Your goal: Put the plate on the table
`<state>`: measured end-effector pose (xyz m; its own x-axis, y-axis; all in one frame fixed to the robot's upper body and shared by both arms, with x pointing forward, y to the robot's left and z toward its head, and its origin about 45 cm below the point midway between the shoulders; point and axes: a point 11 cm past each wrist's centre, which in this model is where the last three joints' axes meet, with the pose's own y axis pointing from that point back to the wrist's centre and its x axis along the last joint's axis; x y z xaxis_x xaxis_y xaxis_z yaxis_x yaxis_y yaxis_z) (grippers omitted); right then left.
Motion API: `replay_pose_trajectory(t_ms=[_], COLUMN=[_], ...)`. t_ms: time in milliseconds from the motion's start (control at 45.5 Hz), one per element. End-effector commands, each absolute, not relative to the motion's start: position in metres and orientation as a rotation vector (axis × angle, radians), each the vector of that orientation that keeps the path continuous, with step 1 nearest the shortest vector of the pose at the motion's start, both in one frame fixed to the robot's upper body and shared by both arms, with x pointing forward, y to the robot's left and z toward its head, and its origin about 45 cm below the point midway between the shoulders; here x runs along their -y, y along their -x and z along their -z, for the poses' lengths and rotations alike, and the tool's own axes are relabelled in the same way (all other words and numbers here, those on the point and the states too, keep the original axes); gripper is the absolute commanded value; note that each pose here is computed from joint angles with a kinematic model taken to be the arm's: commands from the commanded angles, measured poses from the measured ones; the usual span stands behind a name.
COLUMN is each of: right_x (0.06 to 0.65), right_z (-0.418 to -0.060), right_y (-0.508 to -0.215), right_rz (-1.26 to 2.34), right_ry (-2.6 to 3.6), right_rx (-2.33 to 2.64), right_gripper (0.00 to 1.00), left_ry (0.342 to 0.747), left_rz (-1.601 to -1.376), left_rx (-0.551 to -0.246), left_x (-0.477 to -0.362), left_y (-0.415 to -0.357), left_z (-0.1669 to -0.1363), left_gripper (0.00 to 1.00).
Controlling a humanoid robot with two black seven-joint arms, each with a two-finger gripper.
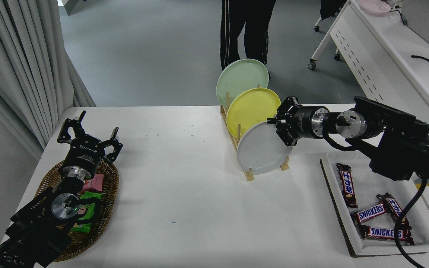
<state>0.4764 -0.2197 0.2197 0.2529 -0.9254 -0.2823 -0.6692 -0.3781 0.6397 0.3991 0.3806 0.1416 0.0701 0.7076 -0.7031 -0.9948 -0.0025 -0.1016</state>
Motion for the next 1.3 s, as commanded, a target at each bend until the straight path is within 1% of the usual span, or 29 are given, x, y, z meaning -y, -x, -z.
replay_pose_trajectory(t_ms=[0,22,44,110,154,198,220,242,396,440,462,505,527,637,659,681,725,747,769,791,813,879,945,1033,1055,1077,1121,1231,1275], right_x=[0.219,0.219,0.219,0.223,0.227,0.231,0.232,0.233,0.237,0.236,0.236,0.237,0.239,0.243,0.243,0.243,0.241,0.24,0.237,0.235,0.232,0.224,0.212,0.202,0.199,0.195,0.188,0.189,0.19], right_z=[-0.222,-0.223,-0.224,-0.229,-0.234,-0.243,-0.248,-0.253,-0.28,-0.283,-0.285,-0.29,-0.293,-0.309,-0.31,-0.311,-0.312,-0.313,-0.313,-0.313,-0.313,-0.314,-0.315,-0.323,-0.325,-0.325,-0.322,-0.312,-0.303], right_y=[-0.476,-0.476,-0.477,-0.478,-0.479,-0.482,-0.484,-0.485,-0.493,-0.492,-0.492,-0.493,-0.493,-0.495,-0.495,-0.495,-0.494,-0.493,-0.492,-0.491,-0.489,-0.483,-0.473,-0.457,-0.454,-0.45,-0.44,-0.434,-0.43], right_rz=[0.901,0.904,0.902,0.908,0.921,0.929,0.93,0.934,0.957,0.979,0.99,1.009,1.02,1.1,1.127,1.153,1.204,1.227,1.248,1.268,1.286,1.329,1.38,1.459,1.484,1.512,1.615,1.773,1.805], right_ry=[-2.149,-2.149,-2.152,-2.141,-2.136,-2.143,-2.145,-2.149,-2.181,-2.184,-2.185,-2.183,-2.183,-2.175,-2.164,-2.154,-2.136,-2.128,-2.119,-2.112,-2.102,-2.079,-2.057,-2.044,-2.044,-2.038,-1.991,-1.902,-1.849], right_rx=[1.434,1.432,1.432,1.429,1.437,1.45,1.455,1.462,1.476,1.465,1.463,1.466,1.468,1.489,1.494,1.501,1.507,1.505,1.501,1.497,1.489,1.479,1.444,1.402,1.39,1.378,1.355,1.354,1.364], right_gripper=[0.0,0.0,0.0,0.0,0.0,0.0,0.0,0.0,0.0,0.0,0.0,0.0,0.0,0.0,0.0,0.0,0.0,0.0,0.0,0.0,0.0,0.0,0.0,0.0,0.0,0.0,0.0,0.0,0.0], left_ry=[0.684,0.685,0.684,0.687,0.684,0.687,0.684,0.687,0.686,0.687,0.684,0.684,0.687,0.687,0.686,0.687,0.685,0.684,0.687,0.684,0.687,0.687,0.684,0.685,0.686,0.687,0.684,0.685,0.684], left_rz=[-1.444,-1.443,-1.444,-1.444,-1.444,-1.444,-1.444,-1.444,-1.445,-1.444,-1.444,-1.444,-1.444,-1.444,-1.445,-1.444,-1.443,-1.444,-1.444,-1.444,-1.444,-1.444,-1.444,-1.443,-1.445,-1.444,-1.444,-1.443,-1.444], left_rx=[-0.535,-0.534,-0.535,-0.533,-0.535,-0.533,-0.535,-0.533,-0.534,-0.533,-0.535,-0.535,-0.533,-0.533,-0.534,-0.533,-0.534,-0.535,-0.533,-0.535,-0.533,-0.533,-0.535,-0.534,-0.534,-0.533,-0.535,-0.534,-0.535], left_x=[-0.381,-0.38,-0.381,-0.381,-0.381,-0.381,-0.381,-0.381,-0.381,-0.381,-0.381,-0.381,-0.381,-0.381,-0.381,-0.381,-0.38,-0.381,-0.381,-0.381,-0.381,-0.381,-0.381,-0.38,-0.381,-0.381,-0.381,-0.38,-0.381], left_y=[-0.3989,-0.3994,-0.3989,-0.3995,-0.3989,-0.3995,-0.3989,-0.3995,-0.399,-0.3995,-0.3989,-0.3989,-0.3995,-0.3995,-0.399,-0.3995,-0.3994,-0.3989,-0.3995,-0.3989,-0.3995,-0.3995,-0.3989,-0.3994,-0.399,-0.3995,-0.3989,-0.3994,-0.3989], left_z=[-0.1412,-0.1419,-0.1412,-0.142,-0.1412,-0.142,-0.1412,-0.142,-0.1414,-0.142,-0.1412,-0.1412,-0.142,-0.142,-0.1414,-0.142,-0.1419,-0.1412,-0.142,-0.1412,-0.142,-0.142,-0.1412,-0.1419,-0.1414,-0.142,-0.1412,-0.1419,-0.1412], left_gripper=[1.0,1.0,1.0,1.0,1.0,1.0,1.0,1.0,1.0,1.0,1.0,1.0,1.0,1.0,1.0,1.0,1.0,1.0,1.0,1.0,1.0,1.0,1.0,1.0,1.0,1.0,1.0,1.0,1.0])
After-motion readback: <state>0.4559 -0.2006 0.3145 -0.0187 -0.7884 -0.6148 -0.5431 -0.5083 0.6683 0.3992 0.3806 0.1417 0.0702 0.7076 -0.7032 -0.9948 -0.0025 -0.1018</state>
